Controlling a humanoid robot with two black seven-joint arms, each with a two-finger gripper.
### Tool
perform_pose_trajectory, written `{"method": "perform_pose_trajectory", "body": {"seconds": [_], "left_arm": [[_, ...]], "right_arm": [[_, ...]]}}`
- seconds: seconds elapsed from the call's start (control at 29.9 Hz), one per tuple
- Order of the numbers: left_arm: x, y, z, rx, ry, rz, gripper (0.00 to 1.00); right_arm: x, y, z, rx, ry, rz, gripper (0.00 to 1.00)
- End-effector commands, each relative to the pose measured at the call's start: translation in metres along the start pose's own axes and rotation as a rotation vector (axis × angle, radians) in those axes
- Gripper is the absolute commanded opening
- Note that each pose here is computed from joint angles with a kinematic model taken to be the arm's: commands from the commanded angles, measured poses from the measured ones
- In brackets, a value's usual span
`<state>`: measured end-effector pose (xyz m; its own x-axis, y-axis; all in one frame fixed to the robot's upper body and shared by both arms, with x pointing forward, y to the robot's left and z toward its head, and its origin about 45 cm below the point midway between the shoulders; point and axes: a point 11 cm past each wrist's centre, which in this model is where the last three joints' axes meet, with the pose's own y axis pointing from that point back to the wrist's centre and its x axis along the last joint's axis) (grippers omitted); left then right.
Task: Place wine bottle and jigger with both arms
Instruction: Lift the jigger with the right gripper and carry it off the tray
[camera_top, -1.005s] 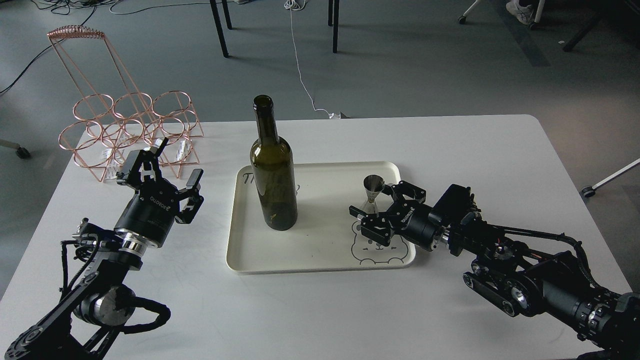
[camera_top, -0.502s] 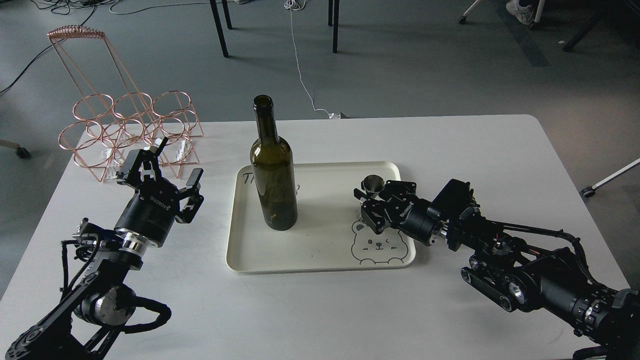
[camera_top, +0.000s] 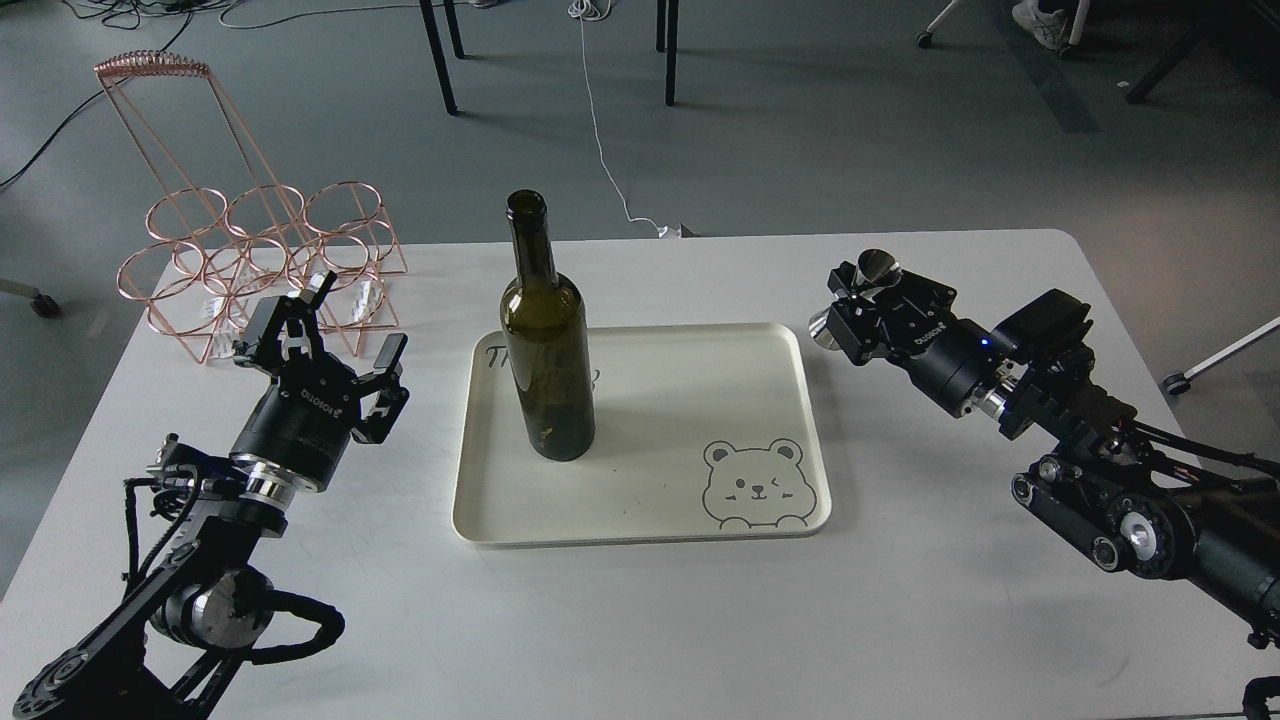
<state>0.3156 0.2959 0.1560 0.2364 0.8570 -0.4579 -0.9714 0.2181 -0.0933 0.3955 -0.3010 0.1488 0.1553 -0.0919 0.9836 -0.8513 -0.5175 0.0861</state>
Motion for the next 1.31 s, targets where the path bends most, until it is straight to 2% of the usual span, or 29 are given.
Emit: {"method": "perform_pose_trajectory", "body": {"seconds": [0.0, 0.3, 0.7, 0.9, 1.0, 1.27], "left_arm": [[-0.002, 0.000, -0.002, 0.004, 0.003, -0.004, 0.99], [-0.006, -0.001, -0.006, 0.004, 0.019, -0.008, 0.99], [-0.006, -0.001, -0.005, 0.003, 0.017, -0.007, 0.99], [-0.006, -0.001, -0.005, 0.003, 0.018, -0.007, 0.99], [-0.006, -0.001, -0.005, 0.003, 0.018, -0.007, 0.99], [-0.007, -0.001, -0.006, 0.004, 0.020, -0.008, 0.99]], "right_arm": [[-0.009, 0.027, 0.024, -0.095, -0.060, -0.009, 0.18], [-0.032, 0.063, 0.056, -0.215, -0.054, -0.076, 0.18], [-0.043, 0.068, 0.055, -0.226, -0.061, -0.098, 0.19], [-0.048, 0.070, 0.053, -0.218, -0.056, -0.118, 0.23], [-0.050, 0.072, 0.053, -0.220, -0.058, -0.122, 0.29], [-0.054, 0.073, 0.050, -0.210, -0.056, -0.139, 0.64]]}}
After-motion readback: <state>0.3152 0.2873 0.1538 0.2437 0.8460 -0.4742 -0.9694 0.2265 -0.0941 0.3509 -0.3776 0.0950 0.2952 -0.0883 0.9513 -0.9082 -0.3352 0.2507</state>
